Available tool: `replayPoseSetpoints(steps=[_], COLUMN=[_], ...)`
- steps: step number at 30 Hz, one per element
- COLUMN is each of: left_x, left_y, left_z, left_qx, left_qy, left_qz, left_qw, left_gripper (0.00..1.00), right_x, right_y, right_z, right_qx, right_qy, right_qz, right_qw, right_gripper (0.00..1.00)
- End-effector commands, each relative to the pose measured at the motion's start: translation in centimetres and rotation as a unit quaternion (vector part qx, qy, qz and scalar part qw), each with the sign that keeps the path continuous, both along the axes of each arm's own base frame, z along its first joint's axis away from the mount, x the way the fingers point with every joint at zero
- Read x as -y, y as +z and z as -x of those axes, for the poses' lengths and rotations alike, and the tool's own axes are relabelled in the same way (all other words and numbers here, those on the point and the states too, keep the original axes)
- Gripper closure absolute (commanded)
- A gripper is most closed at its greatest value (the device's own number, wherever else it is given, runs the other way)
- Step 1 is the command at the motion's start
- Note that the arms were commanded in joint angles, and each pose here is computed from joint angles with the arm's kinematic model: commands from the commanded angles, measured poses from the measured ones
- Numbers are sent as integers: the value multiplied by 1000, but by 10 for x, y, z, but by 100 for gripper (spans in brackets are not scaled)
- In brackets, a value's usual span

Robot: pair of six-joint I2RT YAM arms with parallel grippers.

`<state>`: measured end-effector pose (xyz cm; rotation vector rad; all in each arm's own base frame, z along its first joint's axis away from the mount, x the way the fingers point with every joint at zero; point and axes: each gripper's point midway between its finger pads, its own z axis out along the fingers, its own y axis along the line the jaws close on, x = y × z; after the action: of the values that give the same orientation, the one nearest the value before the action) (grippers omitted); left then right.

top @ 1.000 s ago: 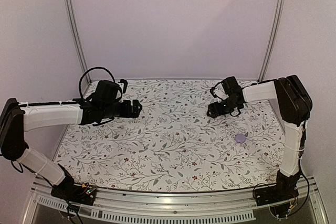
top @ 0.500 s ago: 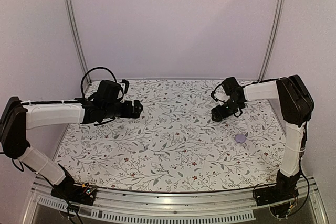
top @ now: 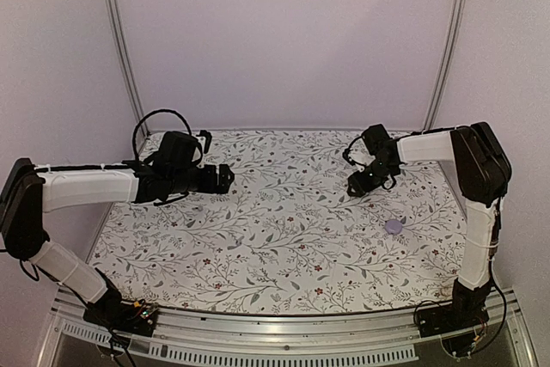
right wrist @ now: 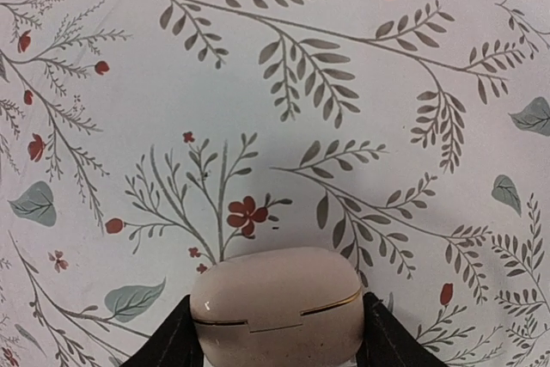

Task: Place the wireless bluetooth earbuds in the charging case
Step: Pick up the charging case from the center of the board, then pass from the right arm to the left

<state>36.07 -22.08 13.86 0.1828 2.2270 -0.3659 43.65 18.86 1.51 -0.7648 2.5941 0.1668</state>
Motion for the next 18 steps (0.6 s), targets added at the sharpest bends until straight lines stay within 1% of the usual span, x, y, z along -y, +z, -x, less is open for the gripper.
replayPoseSetpoints(steps=[1,2,6,10,13,15,18], left_x=[11,12,22,28,39,48,66], left_y=[16,18,39,59,77,87,93], left_z=[-2,1,11,30,54,70,98], left_qx=[24,26,82,150,217,251,279], left_qy=[-24,-31,-76,-127,-191,-227,-289], left_qz=[6,8,34,51,54,54,45], left_qw=[999,999,993,979,956,940,915], left_gripper=[0,0,0,0,0,0,0], right_x=[-14,-21,-45,-71,-88,-97,-112], right_y=[8,13,49,94,125,149,167], right_z=[15,18,34,60,80,96,125], right_qx=[-29,-34,-40,-44,-48,-49,-70], right_qy=[24,30,63,109,147,175,215], right_qz=[-41,-60,-142,-226,-281,-316,-365], right_qw=[998,997,987,967,947,931,903], right_gripper=[50,51,52,52,53,54,54])
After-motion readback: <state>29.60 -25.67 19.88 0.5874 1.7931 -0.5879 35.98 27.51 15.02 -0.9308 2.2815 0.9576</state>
